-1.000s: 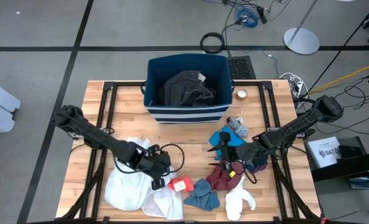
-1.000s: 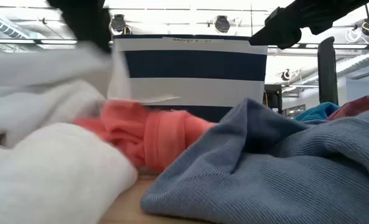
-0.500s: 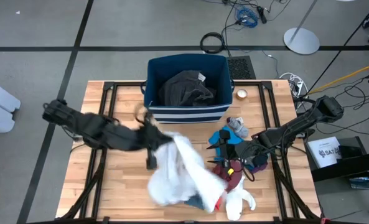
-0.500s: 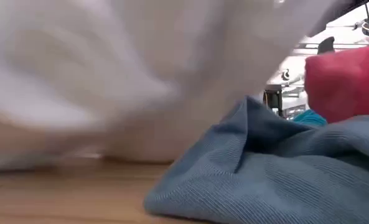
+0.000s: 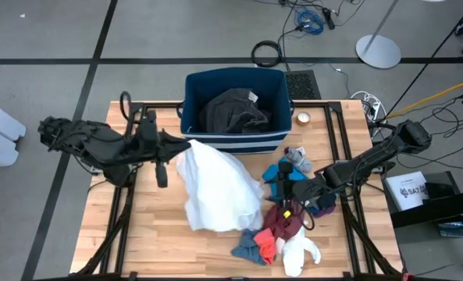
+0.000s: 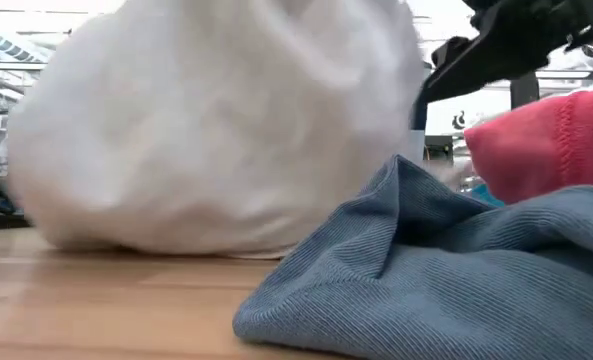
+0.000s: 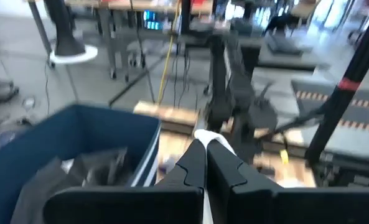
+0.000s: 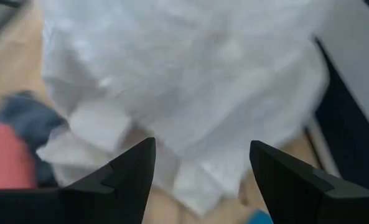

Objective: Sort clothes
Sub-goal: Put the white polo shirt into the blue laundry organizer

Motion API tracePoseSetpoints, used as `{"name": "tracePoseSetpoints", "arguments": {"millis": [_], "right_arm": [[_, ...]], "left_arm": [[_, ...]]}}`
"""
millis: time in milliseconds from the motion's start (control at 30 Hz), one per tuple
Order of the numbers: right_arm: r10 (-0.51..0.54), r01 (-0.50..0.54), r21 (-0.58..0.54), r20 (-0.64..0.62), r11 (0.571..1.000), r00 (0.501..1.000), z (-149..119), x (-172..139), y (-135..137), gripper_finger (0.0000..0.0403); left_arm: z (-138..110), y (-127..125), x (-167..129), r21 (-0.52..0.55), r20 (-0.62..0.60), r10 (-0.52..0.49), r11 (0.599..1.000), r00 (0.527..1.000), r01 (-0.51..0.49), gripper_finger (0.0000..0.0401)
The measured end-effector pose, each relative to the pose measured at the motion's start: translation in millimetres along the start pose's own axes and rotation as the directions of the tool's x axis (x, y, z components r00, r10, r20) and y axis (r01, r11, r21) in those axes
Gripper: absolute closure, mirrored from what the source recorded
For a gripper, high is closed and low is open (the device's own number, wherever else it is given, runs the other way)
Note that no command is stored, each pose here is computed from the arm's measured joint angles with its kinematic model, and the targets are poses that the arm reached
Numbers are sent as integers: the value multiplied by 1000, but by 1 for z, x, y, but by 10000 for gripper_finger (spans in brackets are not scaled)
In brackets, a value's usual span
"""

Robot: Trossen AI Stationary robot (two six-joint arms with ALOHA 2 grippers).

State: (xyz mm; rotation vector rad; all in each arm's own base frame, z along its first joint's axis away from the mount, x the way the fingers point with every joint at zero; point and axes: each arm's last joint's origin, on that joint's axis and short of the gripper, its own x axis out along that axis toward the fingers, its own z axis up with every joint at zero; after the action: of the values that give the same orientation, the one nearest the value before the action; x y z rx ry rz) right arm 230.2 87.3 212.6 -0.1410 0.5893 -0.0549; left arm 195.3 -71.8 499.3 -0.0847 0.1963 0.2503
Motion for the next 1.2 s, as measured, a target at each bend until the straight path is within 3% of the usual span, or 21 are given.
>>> {"name": "tracePoseSetpoints", "arguments": {"millis": [200, 300, 400, 467, 667, 767, 900, 1067, 1200], "right_arm": [[-56, 56, 13, 3, 998, 998, 0, 0, -2, 154], [-56, 56, 13, 4, 998, 998, 0, 0, -2, 154], [-54, 54, 16, 4, 998, 999, 0, 0, -2, 154], [-38, 38, 28, 2, 999, 999, 0, 0, -1, 154], [77, -76, 43, -14, 996, 997, -1, 2, 3, 154], [87, -87, 32, 7, 996, 996, 0, 8, 5, 154], [42, -44, 121, 16, 992, 999, -1, 31, -1, 154], [-79, 113, 312, -121, 943, 990, -22, 67, -24, 154], [-50, 111, 384, -163, 917, 985, -20, 81, -38, 154]], "left_arm": [[-18, 3, -1, -21, -166, -12, 1000, 986, 9, 399], [-23, -3, 3, -45, -238, -111, 994, 965, 103, 399], [-29, -14, 10, -71, -316, -253, 967, 914, 243, 399], [-35, -21, 14, -68, -364, -290, 956, 885, 286, 399], [-55, -28, 20, -27, -509, -188, 979, 840, 203, 399], [-61, -27, 21, -39, -559, -150, 987, 815, 155, 400], [-62, -27, 21, -67, -568, -163, 986, 807, 153, 400], [-62, -30, 19, -100, -589, -219, 975, 778, 200, 400], [-66, -33, 18, -93, -600, -228, 972, 766, 216, 400]]}}
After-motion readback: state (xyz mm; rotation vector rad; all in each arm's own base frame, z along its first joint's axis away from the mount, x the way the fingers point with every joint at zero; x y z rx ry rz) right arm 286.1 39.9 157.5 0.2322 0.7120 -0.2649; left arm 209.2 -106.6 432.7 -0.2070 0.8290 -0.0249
